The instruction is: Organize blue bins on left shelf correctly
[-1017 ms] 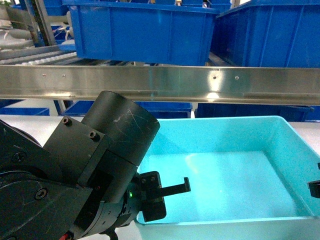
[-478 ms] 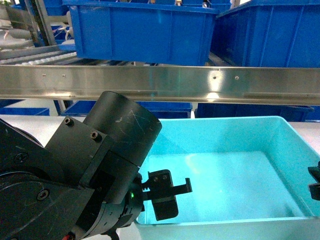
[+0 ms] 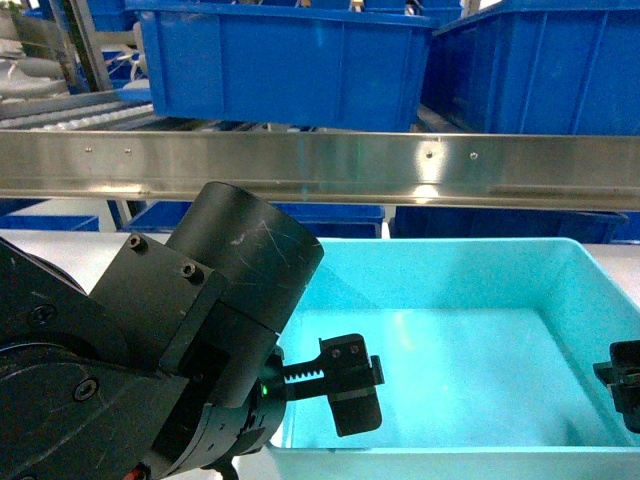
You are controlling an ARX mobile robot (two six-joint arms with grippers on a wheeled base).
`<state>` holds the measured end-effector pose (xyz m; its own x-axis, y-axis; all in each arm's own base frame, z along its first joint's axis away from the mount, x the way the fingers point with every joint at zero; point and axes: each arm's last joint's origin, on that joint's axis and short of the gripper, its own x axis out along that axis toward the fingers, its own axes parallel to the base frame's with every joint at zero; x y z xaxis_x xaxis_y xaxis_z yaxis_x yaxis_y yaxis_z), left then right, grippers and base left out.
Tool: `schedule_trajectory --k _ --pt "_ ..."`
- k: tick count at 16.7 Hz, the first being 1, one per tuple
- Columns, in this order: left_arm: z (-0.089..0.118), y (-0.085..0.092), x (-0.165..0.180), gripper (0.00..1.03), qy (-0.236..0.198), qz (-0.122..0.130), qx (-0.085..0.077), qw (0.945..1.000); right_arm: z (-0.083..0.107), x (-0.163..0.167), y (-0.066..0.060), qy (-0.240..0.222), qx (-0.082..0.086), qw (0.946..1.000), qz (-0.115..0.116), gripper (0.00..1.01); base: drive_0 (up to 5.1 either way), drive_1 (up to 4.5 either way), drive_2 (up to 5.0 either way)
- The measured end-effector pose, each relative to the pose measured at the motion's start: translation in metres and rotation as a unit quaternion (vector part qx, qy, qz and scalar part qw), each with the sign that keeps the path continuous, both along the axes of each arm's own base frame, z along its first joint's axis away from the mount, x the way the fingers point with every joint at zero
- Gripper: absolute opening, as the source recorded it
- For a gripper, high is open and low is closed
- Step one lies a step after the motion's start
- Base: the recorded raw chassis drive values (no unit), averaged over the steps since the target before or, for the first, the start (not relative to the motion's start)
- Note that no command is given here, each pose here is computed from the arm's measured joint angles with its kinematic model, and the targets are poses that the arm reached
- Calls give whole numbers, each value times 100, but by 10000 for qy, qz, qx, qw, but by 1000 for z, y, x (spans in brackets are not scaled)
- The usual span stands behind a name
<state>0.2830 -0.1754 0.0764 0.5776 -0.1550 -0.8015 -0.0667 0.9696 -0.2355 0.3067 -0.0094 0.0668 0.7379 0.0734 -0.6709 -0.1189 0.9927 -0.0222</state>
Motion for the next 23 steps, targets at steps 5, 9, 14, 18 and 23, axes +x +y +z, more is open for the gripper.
schedule_trajectory --k 5,9,14,18,23 --pt "0 0 0 98 0 0 1 10000 0 0 0 0 1 10000 1 33 0 0 0" --pt "0 0 0 98 0 0 0 10000 0 0 0 2 59 10000 -28 2 0 0 0" --pt "0 0 0 60 0 -2 1 10000 0 0 0 8 97 9999 -60 2 0 0 0" --pt "0 0 0 24 0 0 0 10000 0 0 0 8 97 9999 -60 2 0 0 0" --pt "2 2 -2 2 -346 -33 250 9991 11 0 1 -210 90 9997 67 2 0 0 0"
